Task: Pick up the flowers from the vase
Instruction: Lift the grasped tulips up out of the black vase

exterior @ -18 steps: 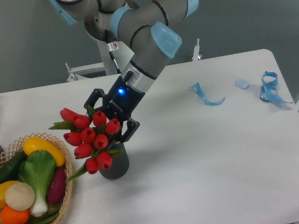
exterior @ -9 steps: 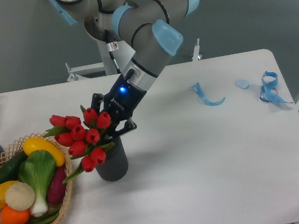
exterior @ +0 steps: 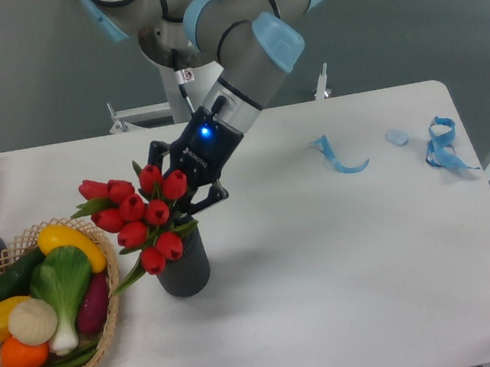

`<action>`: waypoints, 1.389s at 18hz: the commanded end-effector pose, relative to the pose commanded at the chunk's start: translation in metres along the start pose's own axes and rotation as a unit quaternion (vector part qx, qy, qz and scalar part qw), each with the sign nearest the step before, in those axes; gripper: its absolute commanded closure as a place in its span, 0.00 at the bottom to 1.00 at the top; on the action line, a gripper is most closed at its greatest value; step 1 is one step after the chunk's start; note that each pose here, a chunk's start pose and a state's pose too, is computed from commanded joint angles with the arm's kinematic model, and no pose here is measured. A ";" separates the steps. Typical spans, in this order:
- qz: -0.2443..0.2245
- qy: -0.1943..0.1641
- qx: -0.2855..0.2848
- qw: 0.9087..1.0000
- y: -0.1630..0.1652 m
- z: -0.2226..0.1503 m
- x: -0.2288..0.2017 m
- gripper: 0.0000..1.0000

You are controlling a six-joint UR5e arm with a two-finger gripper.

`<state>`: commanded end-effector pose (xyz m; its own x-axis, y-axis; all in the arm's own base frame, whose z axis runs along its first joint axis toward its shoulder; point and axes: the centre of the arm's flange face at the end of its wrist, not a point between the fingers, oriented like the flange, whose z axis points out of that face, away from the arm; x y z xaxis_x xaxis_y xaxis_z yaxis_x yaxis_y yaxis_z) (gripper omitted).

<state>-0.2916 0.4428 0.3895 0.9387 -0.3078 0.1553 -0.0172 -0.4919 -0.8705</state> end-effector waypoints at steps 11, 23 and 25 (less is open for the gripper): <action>-0.051 -0.014 0.089 0.995 -0.045 -0.061 -0.019 0.64; -0.083 -0.080 0.134 0.984 -0.067 -0.151 -0.055 0.64; -0.075 -0.105 0.135 0.982 -0.052 -0.172 -0.073 0.64</action>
<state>-0.4182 0.3506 0.5041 0.9747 -0.0596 0.2156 0.1915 -0.2759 -0.9419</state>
